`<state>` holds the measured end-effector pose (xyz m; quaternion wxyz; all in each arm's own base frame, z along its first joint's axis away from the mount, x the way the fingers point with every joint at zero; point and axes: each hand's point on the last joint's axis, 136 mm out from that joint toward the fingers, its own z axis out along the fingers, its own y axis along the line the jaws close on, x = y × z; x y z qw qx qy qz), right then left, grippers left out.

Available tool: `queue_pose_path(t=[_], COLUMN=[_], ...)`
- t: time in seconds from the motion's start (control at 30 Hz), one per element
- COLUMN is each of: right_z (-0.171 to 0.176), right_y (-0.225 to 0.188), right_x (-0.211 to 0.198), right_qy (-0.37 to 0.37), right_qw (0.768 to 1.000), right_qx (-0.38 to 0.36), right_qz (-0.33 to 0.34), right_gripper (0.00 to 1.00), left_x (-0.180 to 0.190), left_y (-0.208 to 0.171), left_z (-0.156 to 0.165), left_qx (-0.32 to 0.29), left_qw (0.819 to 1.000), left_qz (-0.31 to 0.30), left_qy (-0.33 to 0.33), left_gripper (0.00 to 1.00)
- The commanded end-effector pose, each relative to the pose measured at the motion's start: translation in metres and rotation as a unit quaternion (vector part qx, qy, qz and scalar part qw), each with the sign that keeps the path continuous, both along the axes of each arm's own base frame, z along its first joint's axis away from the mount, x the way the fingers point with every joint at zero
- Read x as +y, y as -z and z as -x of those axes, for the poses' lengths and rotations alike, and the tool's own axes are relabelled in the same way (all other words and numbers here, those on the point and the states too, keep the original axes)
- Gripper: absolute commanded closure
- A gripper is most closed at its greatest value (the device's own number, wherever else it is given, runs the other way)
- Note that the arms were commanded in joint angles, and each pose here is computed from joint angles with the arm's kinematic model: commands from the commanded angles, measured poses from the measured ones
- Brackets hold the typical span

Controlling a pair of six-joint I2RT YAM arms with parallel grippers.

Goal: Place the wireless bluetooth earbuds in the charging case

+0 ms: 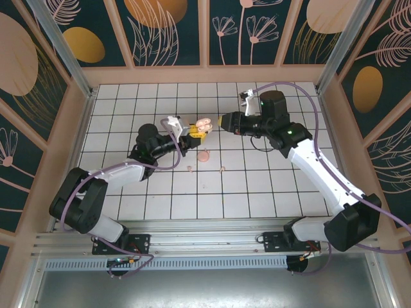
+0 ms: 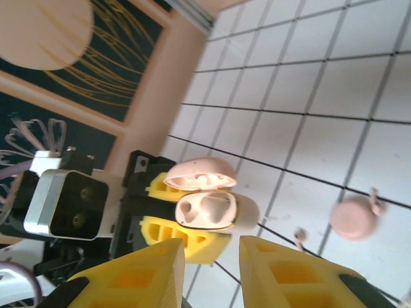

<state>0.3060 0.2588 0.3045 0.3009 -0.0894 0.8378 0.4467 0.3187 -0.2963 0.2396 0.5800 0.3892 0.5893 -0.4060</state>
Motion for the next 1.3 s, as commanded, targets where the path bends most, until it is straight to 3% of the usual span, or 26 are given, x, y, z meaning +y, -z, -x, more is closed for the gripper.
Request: queue_pose_path(t=[0.0, 0.17, 0.37, 0.53, 1.0, 1.27], right_z=[0.002, 0.013, 0.027, 0.031, 0.034, 0.025], right_y=[0.045, 0.101, 0.162, 0.201, 0.261, 0.274], right_x=[-0.025, -0.036, -0.042, -0.036, -0.021, -0.011], right_qy=[0.047, 0.078, 0.123, 0.147, 0.169, 0.166], right_qw=[0.992, 0.971, 0.929, 0.900, 0.861, 0.862], right_qx=[0.075, 0.177, 0.293, 0.349, 0.406, 0.409], right_qz=[0.089, 0.142, 0.188, 0.218, 0.256, 0.249], right_gripper=[0.69, 0.68, 0.67, 0.66, 0.61, 0.64], left_x=[0.009, 0.023, 0.036, 0.039, 0.046, 0.045], left_y=[0.000, 0.021, 0.036, 0.040, 0.048, 0.047], left_z=[0.004, 0.008, 0.012, 0.016, 0.025, 0.025], left_qx=[-0.009, 0.015, 0.024, 0.028, 0.027, 0.027], left_qw=[1.000, 0.998, 0.995, 0.994, 0.993, 0.993], left_qz=[0.003, -0.009, -0.029, -0.037, -0.057, -0.056], left_qy=[-0.028, -0.064, -0.096, -0.098, -0.104, -0.101], left_gripper=[0.97, 0.97, 0.96, 0.96, 0.97, 0.97])
